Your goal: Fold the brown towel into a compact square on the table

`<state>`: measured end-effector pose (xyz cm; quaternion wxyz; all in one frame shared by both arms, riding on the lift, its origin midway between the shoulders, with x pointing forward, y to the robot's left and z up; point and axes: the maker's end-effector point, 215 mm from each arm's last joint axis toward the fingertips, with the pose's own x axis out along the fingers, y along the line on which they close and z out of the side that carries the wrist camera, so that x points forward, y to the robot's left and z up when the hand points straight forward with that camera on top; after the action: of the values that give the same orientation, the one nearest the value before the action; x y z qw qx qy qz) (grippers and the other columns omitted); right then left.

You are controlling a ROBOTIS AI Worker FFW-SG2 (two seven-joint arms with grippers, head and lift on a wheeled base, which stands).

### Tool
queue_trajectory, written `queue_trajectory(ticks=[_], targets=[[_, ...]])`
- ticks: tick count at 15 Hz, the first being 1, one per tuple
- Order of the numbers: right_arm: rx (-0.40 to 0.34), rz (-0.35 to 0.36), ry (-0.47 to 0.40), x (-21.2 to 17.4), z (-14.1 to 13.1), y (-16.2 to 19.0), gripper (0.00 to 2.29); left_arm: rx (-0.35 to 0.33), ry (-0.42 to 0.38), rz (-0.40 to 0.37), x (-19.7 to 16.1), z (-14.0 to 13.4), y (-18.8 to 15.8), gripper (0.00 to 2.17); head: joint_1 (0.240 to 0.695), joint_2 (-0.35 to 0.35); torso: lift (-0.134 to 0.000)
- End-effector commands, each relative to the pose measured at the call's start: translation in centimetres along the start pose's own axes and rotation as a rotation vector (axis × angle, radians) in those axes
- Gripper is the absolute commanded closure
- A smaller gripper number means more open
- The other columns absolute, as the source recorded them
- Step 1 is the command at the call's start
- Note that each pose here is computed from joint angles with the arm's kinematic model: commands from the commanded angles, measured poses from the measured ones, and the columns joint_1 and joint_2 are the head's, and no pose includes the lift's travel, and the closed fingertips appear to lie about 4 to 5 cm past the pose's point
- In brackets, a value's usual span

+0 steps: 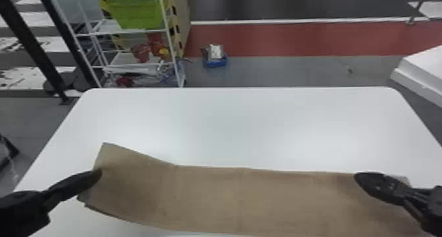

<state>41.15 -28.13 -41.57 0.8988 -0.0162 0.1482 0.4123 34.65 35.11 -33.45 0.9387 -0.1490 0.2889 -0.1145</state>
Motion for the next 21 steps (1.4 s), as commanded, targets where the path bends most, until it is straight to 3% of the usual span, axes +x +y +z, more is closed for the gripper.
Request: queue_trajectory(ticks=[1, 14, 21], targets=[[0.012, 0.049, 0.018, 1.9, -1.0, 1.6, 1.42, -0.006, 0.000, -0.012, 0.1, 0.3, -0.8, 1.89, 0.695, 0.106, -0.124], [0.062, 0.207, 0.087, 10.3, -2.4, 7.4, 1.42, -0.033, 0.007, -0.095, -0.9, 1.4, -5.5, 1.89, 0.695, 0.198, -0.124], [0.063, 0.296, 0.136, 15.1, -2.6, 11.4, 1.42, -0.062, 0.002, -0.096, -0.6, 2.5, -6.2, 1.89, 0.695, 0.261, -0.124]])
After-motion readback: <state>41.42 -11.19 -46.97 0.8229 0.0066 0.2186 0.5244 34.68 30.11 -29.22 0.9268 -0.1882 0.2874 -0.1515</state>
